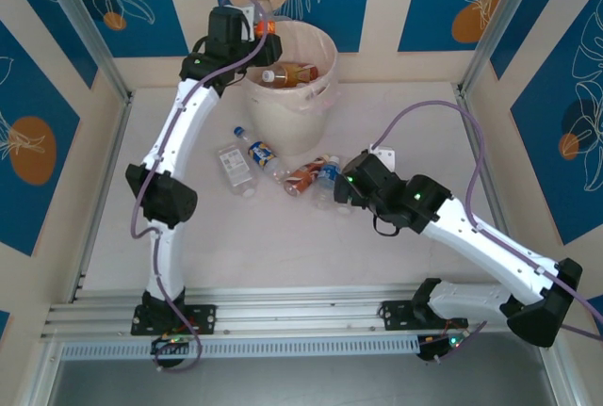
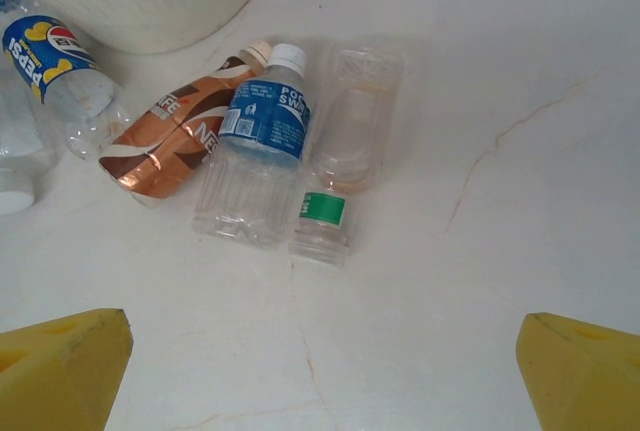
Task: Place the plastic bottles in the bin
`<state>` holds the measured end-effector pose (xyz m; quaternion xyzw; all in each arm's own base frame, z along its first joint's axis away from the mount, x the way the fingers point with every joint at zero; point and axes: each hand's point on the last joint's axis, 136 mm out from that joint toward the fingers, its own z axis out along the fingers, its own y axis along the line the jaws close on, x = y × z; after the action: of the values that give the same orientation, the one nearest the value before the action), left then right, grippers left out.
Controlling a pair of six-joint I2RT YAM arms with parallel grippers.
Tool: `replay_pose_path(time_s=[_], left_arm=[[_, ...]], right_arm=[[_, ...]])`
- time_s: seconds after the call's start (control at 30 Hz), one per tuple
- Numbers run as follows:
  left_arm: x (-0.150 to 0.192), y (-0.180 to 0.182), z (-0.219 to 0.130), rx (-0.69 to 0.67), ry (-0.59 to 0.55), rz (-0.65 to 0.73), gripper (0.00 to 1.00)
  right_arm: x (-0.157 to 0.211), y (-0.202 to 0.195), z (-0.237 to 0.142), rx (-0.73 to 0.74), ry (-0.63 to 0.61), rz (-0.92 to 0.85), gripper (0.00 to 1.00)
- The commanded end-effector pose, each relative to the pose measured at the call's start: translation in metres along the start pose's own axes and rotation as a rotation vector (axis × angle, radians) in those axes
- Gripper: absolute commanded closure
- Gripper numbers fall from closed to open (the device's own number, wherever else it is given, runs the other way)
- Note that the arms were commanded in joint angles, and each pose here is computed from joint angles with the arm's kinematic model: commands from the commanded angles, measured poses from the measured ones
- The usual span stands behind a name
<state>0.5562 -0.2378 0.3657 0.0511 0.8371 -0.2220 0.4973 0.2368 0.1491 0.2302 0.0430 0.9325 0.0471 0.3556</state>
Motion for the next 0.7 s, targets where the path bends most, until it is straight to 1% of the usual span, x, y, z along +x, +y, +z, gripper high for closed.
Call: replay_pose_path(time_s=[0.0,0.23,0.47,0.6,0.67], left_arm=[[-0.002,-0.005,0.003,0.002,-0.007,0.052,0.49],[0.025,0.008,0.03,-0.028,0.06,0.072,0.48],[0.039,0.014,0.041,-0.042,0.098,0.079,0.39],[0.041,0.014,0.042,-0.04,0.103,0.076,0.33],[0.04,0.013,0.042,-0.038,0.1,0.077,0.32]], right_arm=[[-0.009,-0.013,-0.016,0.028,-0.044,0.047,0.01],[-0.008,-0.011,-0.017,0.002,-0.054,0.067,0.01],[-0.006,-0.01,-0.013,0.014,-0.048,0.055,0.01],[-0.006,-0.012,-0.012,0.025,-0.053,0.05,0.01],[-0.006,-0.013,-0.012,0.028,-0.054,0.05,0.01]])
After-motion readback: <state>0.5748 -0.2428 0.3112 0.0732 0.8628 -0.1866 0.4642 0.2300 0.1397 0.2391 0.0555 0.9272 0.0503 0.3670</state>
